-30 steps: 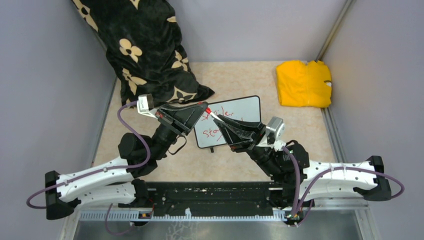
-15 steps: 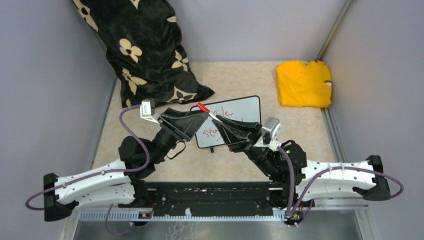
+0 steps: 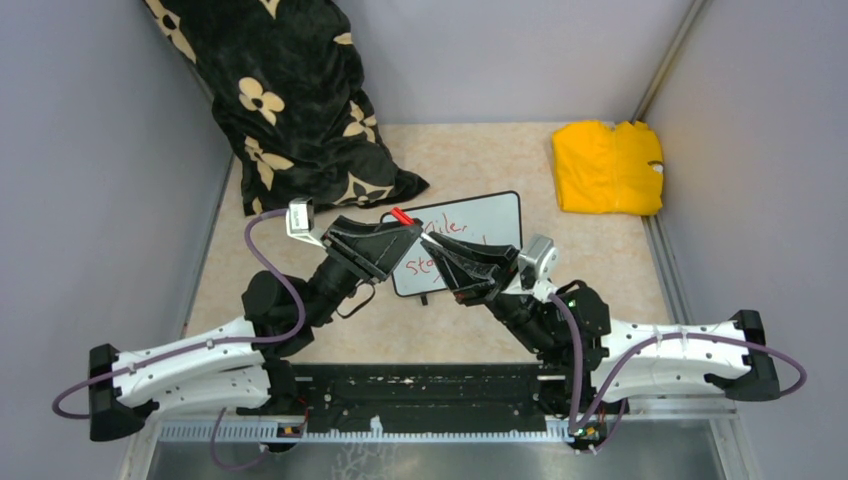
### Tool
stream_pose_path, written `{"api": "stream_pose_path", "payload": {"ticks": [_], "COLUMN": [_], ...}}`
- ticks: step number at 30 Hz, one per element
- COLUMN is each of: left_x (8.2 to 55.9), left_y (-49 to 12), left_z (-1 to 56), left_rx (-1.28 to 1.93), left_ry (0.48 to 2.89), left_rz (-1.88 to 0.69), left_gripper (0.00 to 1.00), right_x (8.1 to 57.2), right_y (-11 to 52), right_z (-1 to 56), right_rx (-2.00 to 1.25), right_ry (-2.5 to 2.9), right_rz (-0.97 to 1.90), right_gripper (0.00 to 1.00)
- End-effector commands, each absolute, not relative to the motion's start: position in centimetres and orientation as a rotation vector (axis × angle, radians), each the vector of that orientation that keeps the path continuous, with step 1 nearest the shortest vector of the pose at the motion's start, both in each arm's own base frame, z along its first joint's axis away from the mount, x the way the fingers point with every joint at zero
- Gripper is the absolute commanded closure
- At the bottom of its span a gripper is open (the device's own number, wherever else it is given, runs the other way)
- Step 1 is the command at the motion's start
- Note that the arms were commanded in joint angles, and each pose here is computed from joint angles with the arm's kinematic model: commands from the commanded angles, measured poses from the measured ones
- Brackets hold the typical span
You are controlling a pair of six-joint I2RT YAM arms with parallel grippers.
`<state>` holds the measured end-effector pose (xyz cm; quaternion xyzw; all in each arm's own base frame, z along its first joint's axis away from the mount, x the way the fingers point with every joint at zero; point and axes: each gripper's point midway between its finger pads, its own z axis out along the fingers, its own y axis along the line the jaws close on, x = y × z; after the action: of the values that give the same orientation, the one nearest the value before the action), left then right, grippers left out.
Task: Write a sentence on the whiteboard
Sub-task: Place the whiteboard marker at the center of the board.
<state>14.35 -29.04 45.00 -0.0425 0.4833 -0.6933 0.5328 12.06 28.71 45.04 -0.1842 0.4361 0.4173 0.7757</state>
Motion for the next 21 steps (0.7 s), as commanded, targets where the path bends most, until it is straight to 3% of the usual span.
{"api": "stream_pose_path", "payload": {"ticks": [1, 6, 11, 15, 16, 21], "left_x": [13.8, 13.9, 14.0, 14.4, 14.4, 14.8], "left_y": [-29.0, -29.2, -29.0, -28.6, -28.5, -28.5], "left_z": [46.5, 46.4, 46.2, 45.8, 45.7, 45.3], "left_rx": [-0.071, -0.067, -0.074, -0.099, -0.102, -0.109], "left_ry": [1.113, 1.114, 1.116, 1.120, 1.121, 1.136], "left_rz": [-1.668, -1.663, -1.652, -1.634, -1.628, -1.602], "left_gripper": [0.53, 0.71, 0.97, 1.00, 1.00, 1.00], "right_x": [11.8, 11.9, 11.8, 11.6, 11.5, 11.3], "right_y": [28.3, 28.3, 28.3, 28.3, 28.2, 28.2], "right_z": [46.5, 46.3, 46.2, 46.0, 46.0, 45.8], "right_rx": [-0.367, -0.368, -0.370, -0.387, -0.388, -0.402], "right_ry": [0.915, 0.920, 0.924, 0.930, 0.931, 0.946], "right_rz": [0.939, 0.940, 0.945, 0.954, 0.960, 0.971], "right_gripper": [1.00, 1.00, 1.00, 1.00, 0.98, 0.64]}}
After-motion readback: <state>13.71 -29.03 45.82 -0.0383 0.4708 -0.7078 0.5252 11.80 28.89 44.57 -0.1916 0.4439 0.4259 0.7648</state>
